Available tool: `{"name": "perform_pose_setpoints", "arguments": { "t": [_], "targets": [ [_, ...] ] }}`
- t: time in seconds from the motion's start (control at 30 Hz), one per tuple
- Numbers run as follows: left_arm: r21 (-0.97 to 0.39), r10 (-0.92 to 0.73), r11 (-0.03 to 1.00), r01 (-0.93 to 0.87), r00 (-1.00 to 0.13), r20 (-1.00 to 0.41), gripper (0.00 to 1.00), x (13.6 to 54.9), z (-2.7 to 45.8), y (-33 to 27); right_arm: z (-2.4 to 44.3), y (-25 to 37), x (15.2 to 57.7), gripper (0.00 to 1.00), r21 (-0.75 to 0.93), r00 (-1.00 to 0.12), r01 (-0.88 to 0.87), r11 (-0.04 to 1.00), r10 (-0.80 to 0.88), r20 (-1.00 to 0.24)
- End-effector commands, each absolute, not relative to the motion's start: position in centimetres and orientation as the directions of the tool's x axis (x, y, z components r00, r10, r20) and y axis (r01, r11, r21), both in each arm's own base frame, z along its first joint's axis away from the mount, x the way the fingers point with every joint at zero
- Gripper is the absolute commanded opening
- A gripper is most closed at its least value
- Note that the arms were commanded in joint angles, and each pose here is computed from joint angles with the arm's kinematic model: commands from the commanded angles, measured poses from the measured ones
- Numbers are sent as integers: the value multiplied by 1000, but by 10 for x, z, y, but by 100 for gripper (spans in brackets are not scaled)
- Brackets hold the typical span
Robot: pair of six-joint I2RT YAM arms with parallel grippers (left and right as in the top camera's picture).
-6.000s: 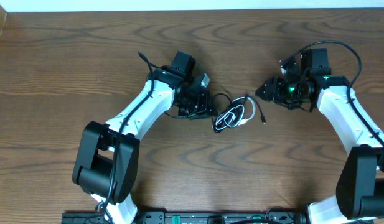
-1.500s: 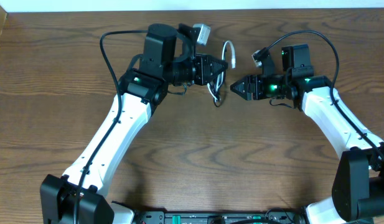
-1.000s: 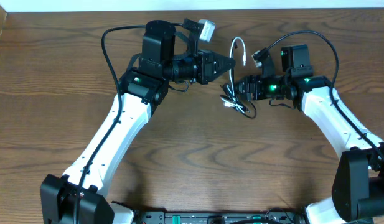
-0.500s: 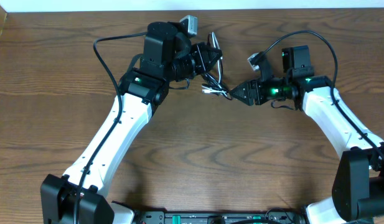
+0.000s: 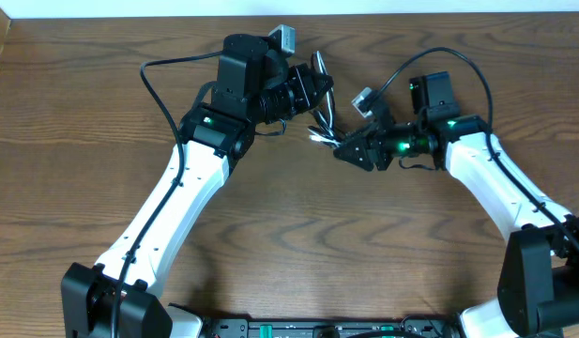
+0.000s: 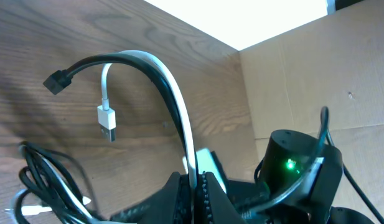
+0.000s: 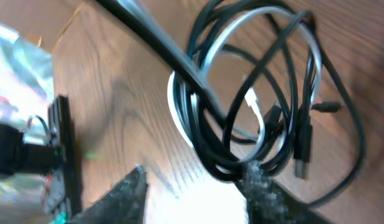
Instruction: Untangle cables
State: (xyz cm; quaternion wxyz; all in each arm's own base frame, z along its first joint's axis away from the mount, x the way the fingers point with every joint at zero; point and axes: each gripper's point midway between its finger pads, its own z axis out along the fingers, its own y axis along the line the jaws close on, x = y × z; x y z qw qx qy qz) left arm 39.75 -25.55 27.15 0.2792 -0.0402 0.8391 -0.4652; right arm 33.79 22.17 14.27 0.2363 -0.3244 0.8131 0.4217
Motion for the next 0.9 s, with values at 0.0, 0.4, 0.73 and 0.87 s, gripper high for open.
{"name": "perform_pose_setpoints", "arguments": {
  "t": [0.0,0.4,0.73,0.87],
  "targets": [
    [-806,-335,555,204,-832,-441,7,395,282,-256,155,228,338,31,509,-636,-765,396,-332,-697],
    [-806,-310,551,216,-844,-438,7,388,280,-267,153,236,350,36,478,-642,-747,462,-316,-698],
    [-802,-306,554,223,-842,-445,8,388,280,-267,147,233,353,4,481,-673,-715,507,-312,-671],
    [-739,-264,610,284,-807,-528,70,392,276,-262,151,230,358,1,559,-754,-622,548,-227,-616]
  ]
}}
